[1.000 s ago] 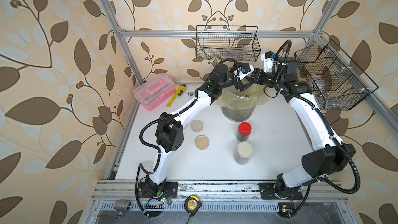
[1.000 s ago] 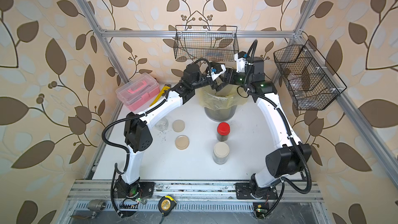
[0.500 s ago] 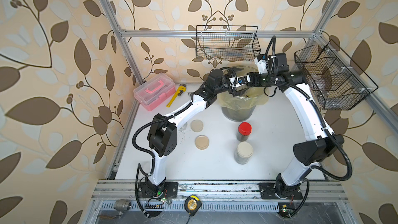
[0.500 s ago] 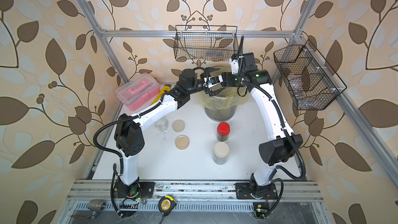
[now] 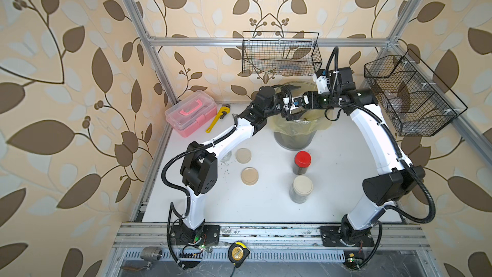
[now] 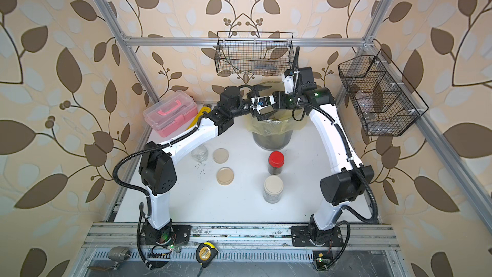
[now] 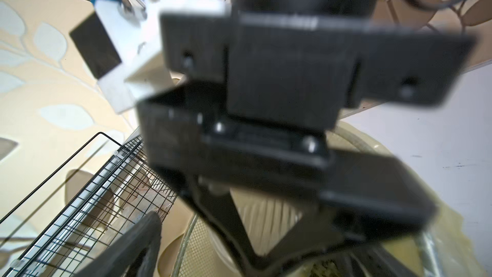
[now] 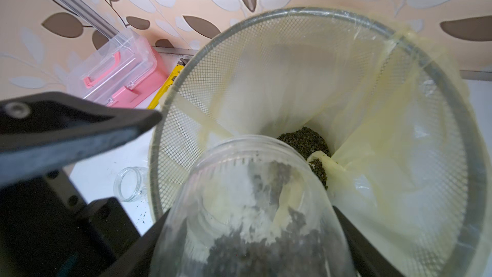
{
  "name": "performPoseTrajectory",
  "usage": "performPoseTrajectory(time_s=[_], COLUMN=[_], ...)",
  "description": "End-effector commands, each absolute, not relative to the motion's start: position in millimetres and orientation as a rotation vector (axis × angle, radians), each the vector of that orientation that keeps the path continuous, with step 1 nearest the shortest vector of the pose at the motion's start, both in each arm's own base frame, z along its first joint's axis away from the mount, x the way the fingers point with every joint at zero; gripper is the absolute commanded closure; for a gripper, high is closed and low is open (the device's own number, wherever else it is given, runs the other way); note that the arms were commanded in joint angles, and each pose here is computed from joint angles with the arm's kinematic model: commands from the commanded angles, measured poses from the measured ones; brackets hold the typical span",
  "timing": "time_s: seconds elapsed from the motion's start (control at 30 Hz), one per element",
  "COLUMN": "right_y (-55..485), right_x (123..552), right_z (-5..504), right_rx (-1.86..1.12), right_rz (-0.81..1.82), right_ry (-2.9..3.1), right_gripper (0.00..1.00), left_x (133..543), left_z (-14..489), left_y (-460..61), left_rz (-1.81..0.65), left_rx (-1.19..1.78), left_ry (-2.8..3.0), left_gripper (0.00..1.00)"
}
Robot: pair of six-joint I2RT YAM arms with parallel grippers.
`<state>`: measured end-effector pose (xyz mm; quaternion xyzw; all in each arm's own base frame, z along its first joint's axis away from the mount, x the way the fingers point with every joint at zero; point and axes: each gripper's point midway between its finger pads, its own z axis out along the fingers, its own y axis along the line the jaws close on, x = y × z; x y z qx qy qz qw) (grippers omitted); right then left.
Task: Empty moldy tea leaves from jars
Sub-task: Pour the moldy tea leaves from the jar into the trash bin.
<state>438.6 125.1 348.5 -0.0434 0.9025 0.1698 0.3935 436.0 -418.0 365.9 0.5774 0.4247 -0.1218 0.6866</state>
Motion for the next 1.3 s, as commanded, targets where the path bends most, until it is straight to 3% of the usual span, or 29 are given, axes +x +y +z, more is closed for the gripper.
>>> performPoseTrajectory(time_s=[0.0, 0.37, 0.6, 0.77, 1.03, 1.27], right_y=[137, 152, 155, 156, 162, 159], right_x=[426, 415, 419, 420, 431, 440], right_z=[392, 402, 403, 409, 410, 410], right_rx=[-0.15, -0.195, -0.193, -0.175, -0.131, -0.093], right_rz=[0.558, 0.674, 0.689, 0.7, 0.728, 0.714], right_ry=[2.147, 2.11, 2.103, 2.079, 2.041, 2.031], right_gripper=[0.75, 0.75, 0.75, 0.75, 0.75, 0.76], left_x=[422, 416, 420, 430, 457, 469], left_z=[416, 438, 429, 448, 456, 451], left_y=[-409, -425, -428, -422, -415, -408], left_rz=[-0.267, -0.393, -0.425, -0.425, -0.561, -0.569], left_rx=[1.27, 1.29, 1.289, 1.193, 0.932, 0.841], left_ry=[0.841, 0.779, 0.823, 0.879, 1.059, 1.156], left_gripper=[0.01, 0.04, 0.19, 0.39, 0.51, 0.47])
